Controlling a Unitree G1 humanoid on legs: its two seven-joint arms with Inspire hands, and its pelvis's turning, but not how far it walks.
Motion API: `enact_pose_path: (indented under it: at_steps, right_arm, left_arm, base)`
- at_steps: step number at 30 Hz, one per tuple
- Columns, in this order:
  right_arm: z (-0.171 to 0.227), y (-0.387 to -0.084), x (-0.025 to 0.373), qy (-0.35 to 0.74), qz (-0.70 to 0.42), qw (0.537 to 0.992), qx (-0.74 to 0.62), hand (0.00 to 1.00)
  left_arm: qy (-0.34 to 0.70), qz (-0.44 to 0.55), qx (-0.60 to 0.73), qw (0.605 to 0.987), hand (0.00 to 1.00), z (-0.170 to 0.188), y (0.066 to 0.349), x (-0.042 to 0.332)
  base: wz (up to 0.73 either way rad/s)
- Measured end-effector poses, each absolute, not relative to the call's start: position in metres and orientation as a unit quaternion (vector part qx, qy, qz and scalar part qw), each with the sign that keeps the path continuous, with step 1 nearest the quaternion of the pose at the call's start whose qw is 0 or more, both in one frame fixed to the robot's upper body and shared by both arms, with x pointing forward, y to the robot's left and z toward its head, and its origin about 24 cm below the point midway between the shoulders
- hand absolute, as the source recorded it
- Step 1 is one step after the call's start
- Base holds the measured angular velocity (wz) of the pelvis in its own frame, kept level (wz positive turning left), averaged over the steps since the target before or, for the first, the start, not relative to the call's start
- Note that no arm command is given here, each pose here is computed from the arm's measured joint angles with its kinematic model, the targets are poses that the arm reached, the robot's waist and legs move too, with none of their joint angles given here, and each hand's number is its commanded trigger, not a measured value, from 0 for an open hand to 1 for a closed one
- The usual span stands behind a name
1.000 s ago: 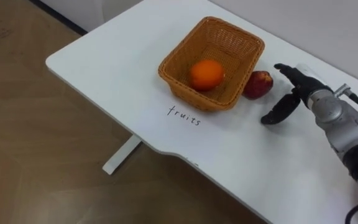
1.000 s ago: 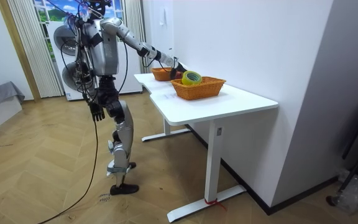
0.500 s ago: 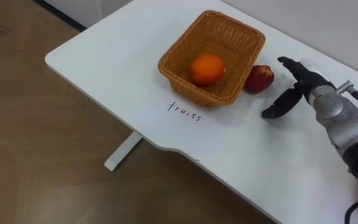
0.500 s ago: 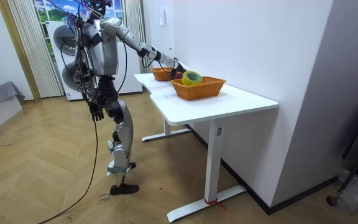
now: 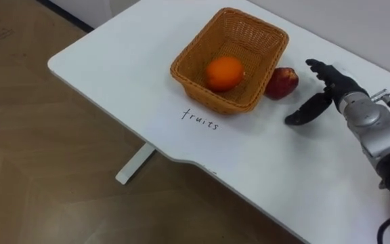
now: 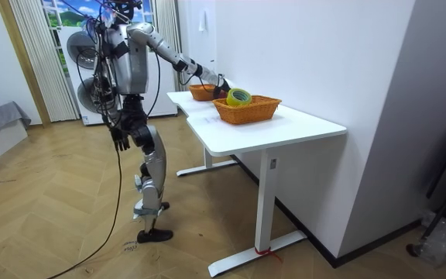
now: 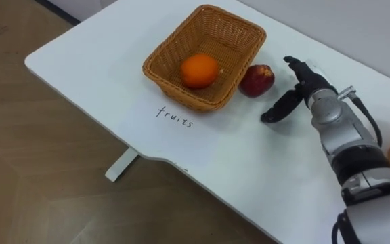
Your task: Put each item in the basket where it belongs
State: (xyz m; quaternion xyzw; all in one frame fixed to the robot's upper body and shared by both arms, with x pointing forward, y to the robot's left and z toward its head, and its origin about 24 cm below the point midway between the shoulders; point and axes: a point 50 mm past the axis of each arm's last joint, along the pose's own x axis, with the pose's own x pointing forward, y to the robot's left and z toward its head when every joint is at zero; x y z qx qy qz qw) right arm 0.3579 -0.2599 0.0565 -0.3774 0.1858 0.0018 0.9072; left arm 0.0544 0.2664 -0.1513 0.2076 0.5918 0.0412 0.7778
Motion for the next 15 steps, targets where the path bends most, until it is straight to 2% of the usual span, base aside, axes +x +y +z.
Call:
enact_pose_path:
  at_steps: [15]
  right_arm:
    - [0.0613, -0.254, 0.3623, 0.19, 0.034, 0.905, -0.379, 0.0]
  left_arm:
    - [0.589, 0.018, 0.196, 0.784, 0.0, -0.1473, 0.2727, 0.0595]
  base:
    - [0.0]
